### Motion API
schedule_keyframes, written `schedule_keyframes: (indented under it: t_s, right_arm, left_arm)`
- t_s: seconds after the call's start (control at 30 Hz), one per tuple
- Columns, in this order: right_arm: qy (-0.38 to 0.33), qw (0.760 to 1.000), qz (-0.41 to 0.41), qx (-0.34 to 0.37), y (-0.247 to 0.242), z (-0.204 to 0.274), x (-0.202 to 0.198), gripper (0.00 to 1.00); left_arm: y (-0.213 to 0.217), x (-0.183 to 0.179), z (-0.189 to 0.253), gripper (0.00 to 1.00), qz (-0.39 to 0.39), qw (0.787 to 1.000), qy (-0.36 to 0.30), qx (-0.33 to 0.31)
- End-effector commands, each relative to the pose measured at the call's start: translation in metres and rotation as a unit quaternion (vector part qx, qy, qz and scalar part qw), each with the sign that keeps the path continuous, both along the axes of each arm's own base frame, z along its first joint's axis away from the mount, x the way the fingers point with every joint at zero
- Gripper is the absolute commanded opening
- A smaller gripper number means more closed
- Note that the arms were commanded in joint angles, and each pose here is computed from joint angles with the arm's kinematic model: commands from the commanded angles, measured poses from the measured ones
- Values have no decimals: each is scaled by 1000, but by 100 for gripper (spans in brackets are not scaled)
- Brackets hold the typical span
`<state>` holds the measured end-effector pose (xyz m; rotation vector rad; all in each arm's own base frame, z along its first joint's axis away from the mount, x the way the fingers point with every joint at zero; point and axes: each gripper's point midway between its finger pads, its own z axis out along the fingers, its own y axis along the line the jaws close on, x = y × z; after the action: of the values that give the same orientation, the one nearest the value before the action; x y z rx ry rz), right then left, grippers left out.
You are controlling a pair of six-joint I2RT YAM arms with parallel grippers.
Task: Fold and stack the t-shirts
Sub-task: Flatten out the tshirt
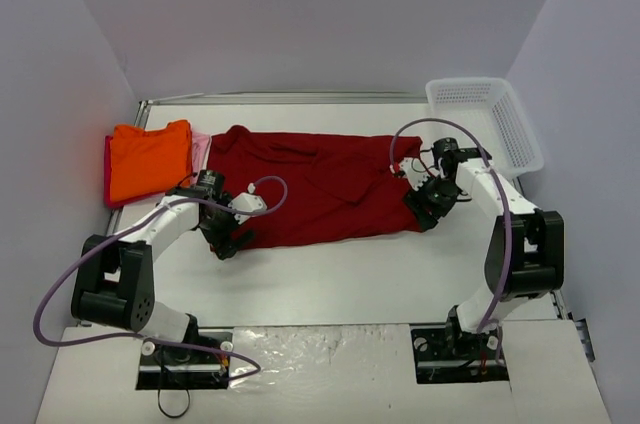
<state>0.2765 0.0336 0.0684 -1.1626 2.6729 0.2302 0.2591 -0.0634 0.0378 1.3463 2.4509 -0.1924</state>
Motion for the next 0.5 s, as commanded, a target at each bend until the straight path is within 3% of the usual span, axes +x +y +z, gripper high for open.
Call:
schedule_keyframes:
  t_s: [0.0,0.47]
  right_arm:
    - [46,999,23,14,8,-10,-17,50]
    - [92,995,29,13,10,-50,-8,45]
  left_arm:
    - [1,12,9,94,4,999,-38,4]
    - [0,10,0,94,15,999,-28,4]
